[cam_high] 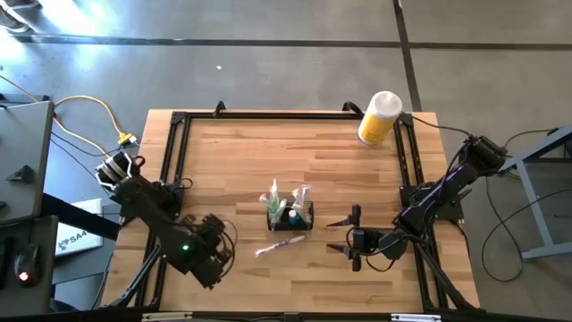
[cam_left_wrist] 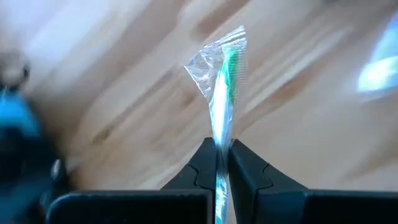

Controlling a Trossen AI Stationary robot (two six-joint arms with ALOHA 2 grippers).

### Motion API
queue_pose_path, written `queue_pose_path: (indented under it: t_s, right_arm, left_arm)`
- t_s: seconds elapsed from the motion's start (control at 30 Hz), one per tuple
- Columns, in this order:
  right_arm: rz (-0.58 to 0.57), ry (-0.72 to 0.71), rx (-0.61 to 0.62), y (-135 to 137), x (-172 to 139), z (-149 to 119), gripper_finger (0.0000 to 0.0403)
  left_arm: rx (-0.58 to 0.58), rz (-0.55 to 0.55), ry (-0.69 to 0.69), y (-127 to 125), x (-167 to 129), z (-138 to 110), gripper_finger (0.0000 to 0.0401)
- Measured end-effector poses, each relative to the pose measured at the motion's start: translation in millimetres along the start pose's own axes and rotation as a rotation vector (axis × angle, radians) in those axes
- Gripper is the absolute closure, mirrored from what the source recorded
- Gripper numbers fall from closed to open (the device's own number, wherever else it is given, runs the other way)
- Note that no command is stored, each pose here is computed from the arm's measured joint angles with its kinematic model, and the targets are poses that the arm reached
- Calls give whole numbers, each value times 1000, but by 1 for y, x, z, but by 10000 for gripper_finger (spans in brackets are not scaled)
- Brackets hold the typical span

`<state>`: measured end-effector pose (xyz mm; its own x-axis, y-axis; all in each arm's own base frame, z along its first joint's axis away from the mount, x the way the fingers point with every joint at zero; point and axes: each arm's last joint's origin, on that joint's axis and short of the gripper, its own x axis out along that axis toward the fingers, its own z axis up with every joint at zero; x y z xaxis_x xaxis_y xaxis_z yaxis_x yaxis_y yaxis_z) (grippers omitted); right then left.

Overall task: Pick & Place toothbrushing station
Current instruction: Put the green toothbrush into the black wire organizer

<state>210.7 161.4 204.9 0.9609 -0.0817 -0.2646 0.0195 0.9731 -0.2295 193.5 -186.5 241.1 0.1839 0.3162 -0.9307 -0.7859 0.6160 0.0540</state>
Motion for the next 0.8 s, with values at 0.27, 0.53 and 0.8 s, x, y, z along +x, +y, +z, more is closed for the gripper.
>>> queue_pose_path:
  t_s: [0.27,0.53,0.8]
  right_arm:
    - [11,7,33,0,0,-1,149]
    - [89,-29,81,3,0,4,149]
    - [191,-46,105,6,-1,7,149]
  left_arm:
    - [232,-273,-432,-22,-67,11,391]
    - [629,-322,-808,-51,-93,13,391]
    - [1049,-157,-1067,-85,-100,9,391]
